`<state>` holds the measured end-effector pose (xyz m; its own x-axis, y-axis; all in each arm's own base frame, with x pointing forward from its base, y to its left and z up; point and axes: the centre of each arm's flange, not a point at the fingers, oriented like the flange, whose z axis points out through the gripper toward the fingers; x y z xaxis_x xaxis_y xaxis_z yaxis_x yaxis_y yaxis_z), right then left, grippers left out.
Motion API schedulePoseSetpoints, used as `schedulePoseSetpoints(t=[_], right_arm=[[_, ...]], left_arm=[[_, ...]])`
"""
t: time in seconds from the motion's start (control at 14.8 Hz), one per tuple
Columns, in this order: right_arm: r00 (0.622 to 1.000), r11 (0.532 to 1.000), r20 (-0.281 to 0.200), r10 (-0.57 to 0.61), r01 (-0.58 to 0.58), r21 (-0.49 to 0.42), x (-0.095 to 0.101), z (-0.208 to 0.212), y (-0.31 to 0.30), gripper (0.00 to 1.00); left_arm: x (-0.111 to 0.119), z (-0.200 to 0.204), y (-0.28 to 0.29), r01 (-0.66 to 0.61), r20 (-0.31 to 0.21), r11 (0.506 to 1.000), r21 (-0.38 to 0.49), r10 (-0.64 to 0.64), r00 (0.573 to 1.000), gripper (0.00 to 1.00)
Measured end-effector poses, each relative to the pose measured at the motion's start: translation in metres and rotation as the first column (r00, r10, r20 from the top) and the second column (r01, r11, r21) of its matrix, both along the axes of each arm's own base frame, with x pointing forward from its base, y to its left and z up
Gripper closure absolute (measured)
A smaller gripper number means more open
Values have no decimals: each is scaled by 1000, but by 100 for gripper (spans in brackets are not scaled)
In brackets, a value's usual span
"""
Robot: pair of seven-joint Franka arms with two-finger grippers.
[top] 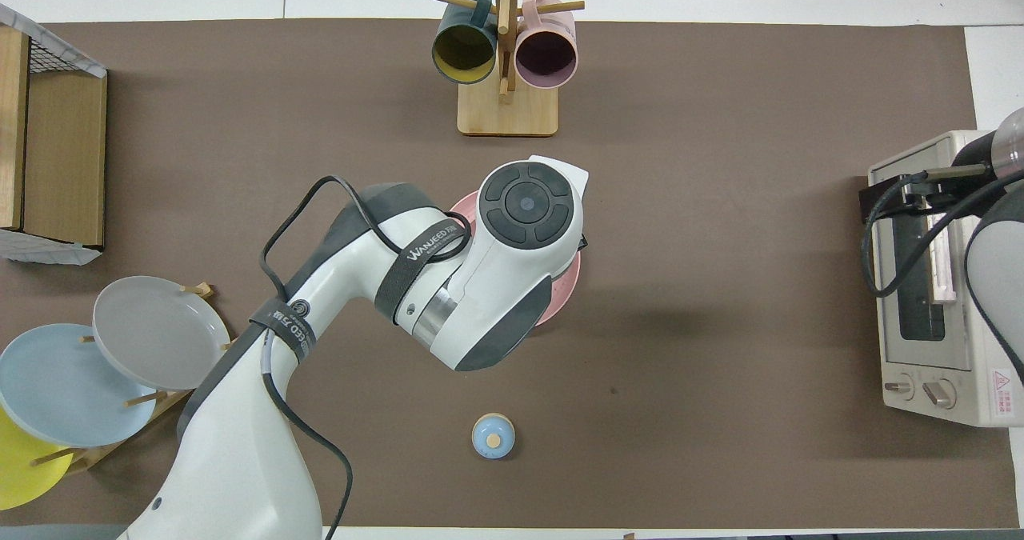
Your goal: Organize tableware
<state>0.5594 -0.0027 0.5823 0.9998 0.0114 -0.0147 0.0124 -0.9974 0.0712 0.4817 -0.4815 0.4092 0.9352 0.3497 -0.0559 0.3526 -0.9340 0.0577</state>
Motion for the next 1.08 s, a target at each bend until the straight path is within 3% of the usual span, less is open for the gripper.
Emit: schedulePoseSetpoints(t=[0.68,0.81,1.08], right_arm=[[1000,1000,-14,4,-3,7,-3,0,3,0],[1000,1000,-13,4,-3,7,-3,0,3,0],[1000,1000,-12,3,-3,7,-3,1,3,0]], left_arm=[[4,-13,1,26,21,1000,14,-26,999,96],[6,-13,4,30,24,999,16,-30,999,81],[21,-1,24,38,30,999,30,-39,999,39]])
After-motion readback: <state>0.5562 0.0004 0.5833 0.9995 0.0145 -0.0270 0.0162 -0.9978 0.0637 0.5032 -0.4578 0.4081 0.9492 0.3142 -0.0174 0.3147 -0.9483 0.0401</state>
